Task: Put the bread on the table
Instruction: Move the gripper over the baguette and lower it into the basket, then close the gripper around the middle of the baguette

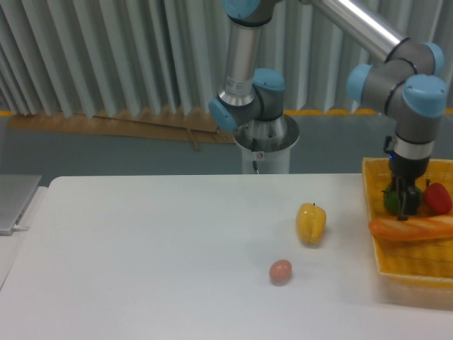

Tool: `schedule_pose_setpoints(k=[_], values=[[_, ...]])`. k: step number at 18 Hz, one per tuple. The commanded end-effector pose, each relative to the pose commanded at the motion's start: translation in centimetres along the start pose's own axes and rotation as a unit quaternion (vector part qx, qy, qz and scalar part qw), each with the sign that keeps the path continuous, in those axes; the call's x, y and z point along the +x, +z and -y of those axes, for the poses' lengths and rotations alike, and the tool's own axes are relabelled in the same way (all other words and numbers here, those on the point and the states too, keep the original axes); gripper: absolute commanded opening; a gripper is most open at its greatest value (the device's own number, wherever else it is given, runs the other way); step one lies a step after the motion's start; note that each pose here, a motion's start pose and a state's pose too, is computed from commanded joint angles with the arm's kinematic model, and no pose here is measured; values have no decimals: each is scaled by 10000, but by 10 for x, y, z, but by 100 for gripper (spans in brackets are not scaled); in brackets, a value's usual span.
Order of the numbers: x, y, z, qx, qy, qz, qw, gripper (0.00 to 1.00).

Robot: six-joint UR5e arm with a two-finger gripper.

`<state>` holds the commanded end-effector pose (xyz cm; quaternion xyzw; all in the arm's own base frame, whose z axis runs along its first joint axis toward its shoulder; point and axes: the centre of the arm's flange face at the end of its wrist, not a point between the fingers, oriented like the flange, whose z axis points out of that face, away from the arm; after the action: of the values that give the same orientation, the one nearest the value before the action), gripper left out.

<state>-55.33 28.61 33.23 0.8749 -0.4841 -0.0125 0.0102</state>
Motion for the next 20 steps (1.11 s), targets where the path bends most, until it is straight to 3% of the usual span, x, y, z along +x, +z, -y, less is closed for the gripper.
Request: schedule_pose_setpoints(k=[7,20], values=[[-13,43,-14,-10,-93,11,10000,100],[-9,59,7,117,-43,-162,9998,100]])
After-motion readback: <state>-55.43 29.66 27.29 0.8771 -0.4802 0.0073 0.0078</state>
